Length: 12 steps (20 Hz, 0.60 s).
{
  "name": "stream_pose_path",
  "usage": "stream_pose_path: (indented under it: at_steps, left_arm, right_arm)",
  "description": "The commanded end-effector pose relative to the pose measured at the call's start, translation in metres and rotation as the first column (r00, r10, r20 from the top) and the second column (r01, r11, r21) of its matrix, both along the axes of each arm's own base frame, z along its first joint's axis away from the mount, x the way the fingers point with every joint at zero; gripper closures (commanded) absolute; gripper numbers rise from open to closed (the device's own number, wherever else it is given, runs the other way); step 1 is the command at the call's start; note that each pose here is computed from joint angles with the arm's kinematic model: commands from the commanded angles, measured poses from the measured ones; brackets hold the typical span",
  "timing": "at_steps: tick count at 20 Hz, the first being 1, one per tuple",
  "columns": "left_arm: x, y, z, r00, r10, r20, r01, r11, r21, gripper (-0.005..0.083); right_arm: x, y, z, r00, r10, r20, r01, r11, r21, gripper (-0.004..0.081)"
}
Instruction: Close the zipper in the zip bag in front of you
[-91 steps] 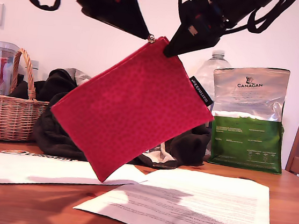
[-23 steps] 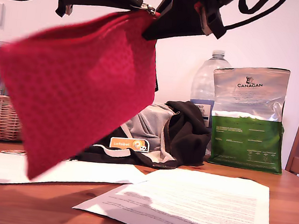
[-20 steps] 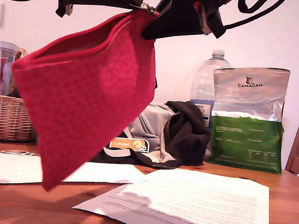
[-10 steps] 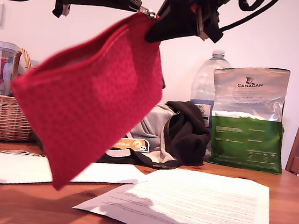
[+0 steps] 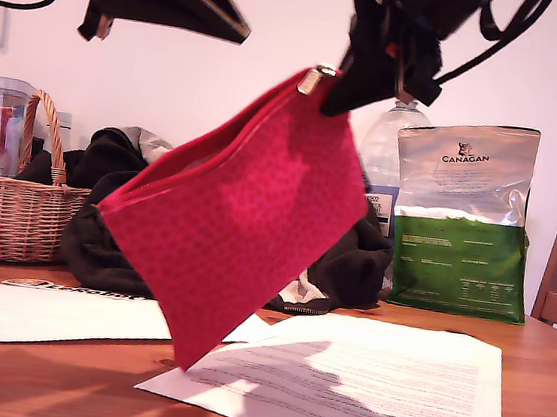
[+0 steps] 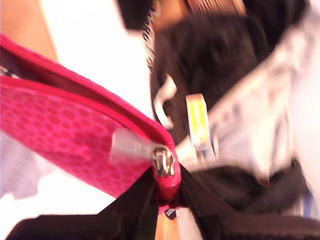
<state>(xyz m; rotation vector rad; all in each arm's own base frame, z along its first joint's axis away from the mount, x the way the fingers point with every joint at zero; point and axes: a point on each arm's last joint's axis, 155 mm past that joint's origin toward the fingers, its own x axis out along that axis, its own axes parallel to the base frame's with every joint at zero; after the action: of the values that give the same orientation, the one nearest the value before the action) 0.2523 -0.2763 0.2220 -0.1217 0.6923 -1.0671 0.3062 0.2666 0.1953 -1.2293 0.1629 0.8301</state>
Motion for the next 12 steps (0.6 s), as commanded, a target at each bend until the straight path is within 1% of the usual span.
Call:
stream_pose_path:
  at_steps: [1,3,5,6,7,8,10,12]
  left_arm:
    - [0.005,-0.003,0.004,1.0,0.005,0.002,-0.005,1.0,-0.006,0.0795]
    - [0.003,-0.007,0.007,1.0,-0.009,0.012,0.009,1.0,-0.02,0.0794]
    - [0.0,-0.017,0.013,0.997,-0.031,0.064,0.032,0.999,-0.025,0.0751]
    - [-0.001,-0.021,0.013,0.992,-0.039,0.117,0.039,0.999,0.001,0.074]
    - [0.0,-0.024,0.009,0.989,-0.023,0.144,0.018,0.999,0.036,0.0739]
    - [0.0,-0.027,0.006,0.976,-0.028,0.214,0.008,0.996,0.093,0.074]
    - [0.001,-0.031,0.002,0.943,-0.03,0.33,-0.034,0.982,0.185,0.0742]
    - [0.001,-0.03,-0.001,0.927,-0.026,0.373,-0.066,0.97,0.233,0.075]
  right_arm:
    - [0.001,0.007,0.008,1.0,-0.009,-0.002,0.009,0.999,0.048,0.078]
    - [-0.001,0.007,0.007,0.999,-0.031,-0.033,0.034,0.996,0.08,0.078]
    - [-0.001,0.008,0.007,0.997,-0.05,-0.059,0.057,0.992,0.114,0.078]
    - [-0.003,0.008,0.007,0.995,-0.055,-0.081,0.065,0.99,0.127,0.078]
    - [-0.006,0.009,0.008,0.993,-0.053,-0.109,0.067,0.989,0.135,0.078]
    - [-0.01,0.01,0.01,0.983,-0.068,-0.17,0.097,0.981,0.17,0.078]
    - [-0.015,0.013,0.022,0.967,-0.08,-0.243,0.134,0.967,0.215,0.078]
    - [-0.021,0.015,0.036,0.953,-0.073,-0.295,0.149,0.958,0.245,0.078]
